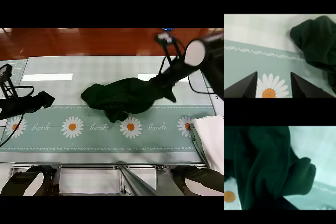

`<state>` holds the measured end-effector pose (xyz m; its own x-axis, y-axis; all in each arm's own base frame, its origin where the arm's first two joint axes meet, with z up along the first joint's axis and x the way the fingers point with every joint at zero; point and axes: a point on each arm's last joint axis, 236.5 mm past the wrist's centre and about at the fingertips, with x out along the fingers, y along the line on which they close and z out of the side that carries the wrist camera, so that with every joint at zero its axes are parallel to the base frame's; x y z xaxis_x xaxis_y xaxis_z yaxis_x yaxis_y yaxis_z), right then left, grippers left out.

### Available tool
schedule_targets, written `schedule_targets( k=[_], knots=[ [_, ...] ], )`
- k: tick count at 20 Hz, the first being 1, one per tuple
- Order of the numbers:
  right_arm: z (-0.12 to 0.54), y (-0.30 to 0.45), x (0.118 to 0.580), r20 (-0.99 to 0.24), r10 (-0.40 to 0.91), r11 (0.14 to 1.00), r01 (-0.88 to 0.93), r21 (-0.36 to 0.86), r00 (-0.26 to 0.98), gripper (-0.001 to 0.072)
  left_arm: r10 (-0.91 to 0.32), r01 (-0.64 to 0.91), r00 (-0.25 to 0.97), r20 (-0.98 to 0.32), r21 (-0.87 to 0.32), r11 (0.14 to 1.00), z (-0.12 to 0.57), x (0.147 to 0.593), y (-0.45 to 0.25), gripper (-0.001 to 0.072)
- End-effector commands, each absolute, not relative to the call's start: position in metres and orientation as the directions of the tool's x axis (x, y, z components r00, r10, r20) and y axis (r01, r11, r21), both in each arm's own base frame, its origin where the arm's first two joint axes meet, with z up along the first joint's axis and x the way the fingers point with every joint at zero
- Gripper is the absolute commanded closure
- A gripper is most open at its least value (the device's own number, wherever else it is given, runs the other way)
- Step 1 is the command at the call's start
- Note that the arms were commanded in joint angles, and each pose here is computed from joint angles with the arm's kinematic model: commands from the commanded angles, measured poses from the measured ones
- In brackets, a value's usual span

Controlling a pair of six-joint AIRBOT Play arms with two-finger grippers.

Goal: Fold the shirts.

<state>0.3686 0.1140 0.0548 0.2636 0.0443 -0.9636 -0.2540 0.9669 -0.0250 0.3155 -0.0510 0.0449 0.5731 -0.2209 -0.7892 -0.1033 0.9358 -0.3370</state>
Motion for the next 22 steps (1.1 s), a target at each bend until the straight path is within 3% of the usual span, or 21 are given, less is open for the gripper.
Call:
schedule_targets(
  k=[1,3,5,8,10,14,18,22],
  knots=[
    [0.002,0.081,0.357,-0.981,-0.013,0.99,-0.137,-0.04,0.195,0.0295,-0.237,-0.064,0.51,-0.827,-0.311,0.948,0.019,0.321,-0.062,0.0201],
    [0.017,0.038,0.358,-0.975,-0.097,0.986,-0.117,-0.122,0.201,0.0294,-0.222,-0.131,0.469,-0.855,-0.316,0.94,-0.001,0.328,-0.05,0.0201],
    [0.027,-0.023,0.345,-0.977,-0.121,0.99,0.097,-0.105,0.176,0.0295,-0.331,-0.316,0.369,-0.869,-0.452,0.834,-0.028,0.321,-0.054,0.0201],
    [0.0,-0.032,0.324,-0.954,0.134,0.916,0.333,0.222,0.268,0.0295,-0.639,-0.221,0.257,-0.725,-0.687,0.692,-0.042,0.312,-0.126,0.0201],
    [-0.022,-0.012,0.299,-0.921,0.264,0.869,0.344,0.356,0.287,0.0295,-0.714,-0.195,0.241,-0.658,-0.753,0.628,-0.049,0.32,-0.155,0.0201],
    [-0.043,0.012,0.26,-0.906,0.34,0.856,0.317,0.41,0.253,0.0295,-0.706,-0.246,0.257,-0.66,-0.751,0.613,-0.073,0.34,-0.172,0.0201],
    [-0.045,0.021,0.255,-0.896,0.371,0.847,0.307,0.435,0.246,0.0296,-0.677,-0.262,0.322,-0.662,-0.749,0.608,-0.081,0.362,-0.189,0.0202],
    [-0.045,0.021,0.255,-0.895,0.373,0.845,0.308,0.437,0.245,0.0296,-0.686,-0.23,0.295,-0.665,-0.746,0.625,-0.089,0.375,-0.215,0.0202]
  ],
)
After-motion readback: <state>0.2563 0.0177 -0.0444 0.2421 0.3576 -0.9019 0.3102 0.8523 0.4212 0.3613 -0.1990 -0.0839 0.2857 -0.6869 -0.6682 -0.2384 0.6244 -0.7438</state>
